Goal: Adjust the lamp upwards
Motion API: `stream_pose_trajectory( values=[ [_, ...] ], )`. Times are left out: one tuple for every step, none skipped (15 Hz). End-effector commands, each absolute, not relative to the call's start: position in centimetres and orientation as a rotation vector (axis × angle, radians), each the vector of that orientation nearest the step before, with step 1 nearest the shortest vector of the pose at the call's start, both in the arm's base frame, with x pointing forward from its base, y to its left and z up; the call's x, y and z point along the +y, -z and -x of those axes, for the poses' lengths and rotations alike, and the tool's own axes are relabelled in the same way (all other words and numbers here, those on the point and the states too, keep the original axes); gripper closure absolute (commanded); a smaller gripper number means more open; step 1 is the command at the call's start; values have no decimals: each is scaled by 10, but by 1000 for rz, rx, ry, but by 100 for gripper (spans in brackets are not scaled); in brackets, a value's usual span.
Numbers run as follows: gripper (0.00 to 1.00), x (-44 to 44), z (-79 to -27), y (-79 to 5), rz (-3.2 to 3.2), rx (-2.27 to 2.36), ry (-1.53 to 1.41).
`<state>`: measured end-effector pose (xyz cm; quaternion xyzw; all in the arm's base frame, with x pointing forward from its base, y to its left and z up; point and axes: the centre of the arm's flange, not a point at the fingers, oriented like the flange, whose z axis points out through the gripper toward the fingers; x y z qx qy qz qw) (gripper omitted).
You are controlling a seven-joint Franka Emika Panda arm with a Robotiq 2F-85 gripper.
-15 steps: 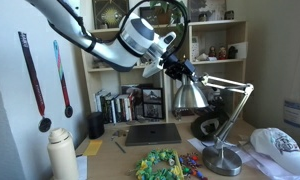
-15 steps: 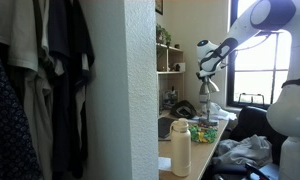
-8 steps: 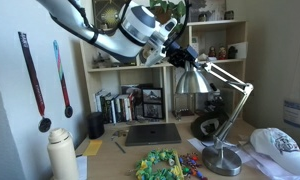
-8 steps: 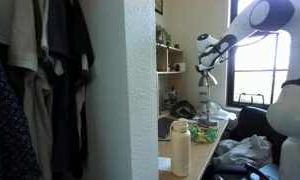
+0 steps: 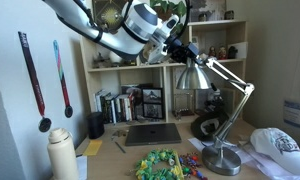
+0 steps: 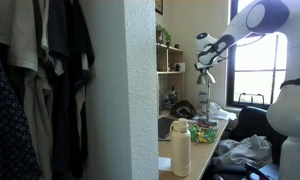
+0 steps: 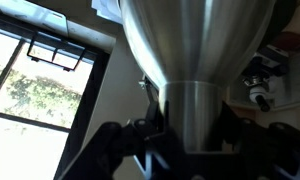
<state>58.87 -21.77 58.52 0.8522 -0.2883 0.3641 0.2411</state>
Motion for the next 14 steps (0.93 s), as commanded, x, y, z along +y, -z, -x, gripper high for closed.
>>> stream_pose_trajectory(
  values=[
    [66, -227, -604, -598, -2308, -853, -1027],
    [66, -230, -605, -601, -2299, -866, -1033],
    [66, -232, -607, -603, -2301, -880, -1037],
    [66, -234, -608, -606, -2291, -897, -1040],
    [66, -236, -610, -608, -2285, -911, -1043],
    [66, -237, -611, -610, -2282, -926, -1045],
    [66, -238, -613, -612, -2280, -934, -1050],
    [66, -238, -614, -613, -2276, -944, -1057],
    [66, -238, -616, -614, -2275, -944, -1059],
    [40, -238, -618, -614, -2277, -943, -1057],
    [16, -237, -619, -614, -2285, -932, -1045],
    [15, -237, -619, -614, -2284, -941, -1044],
    [10, -236, -619, -615, -2283, -942, -1042],
    [4, -235, -619, -617, -2282, -935, -1039]
  ],
)
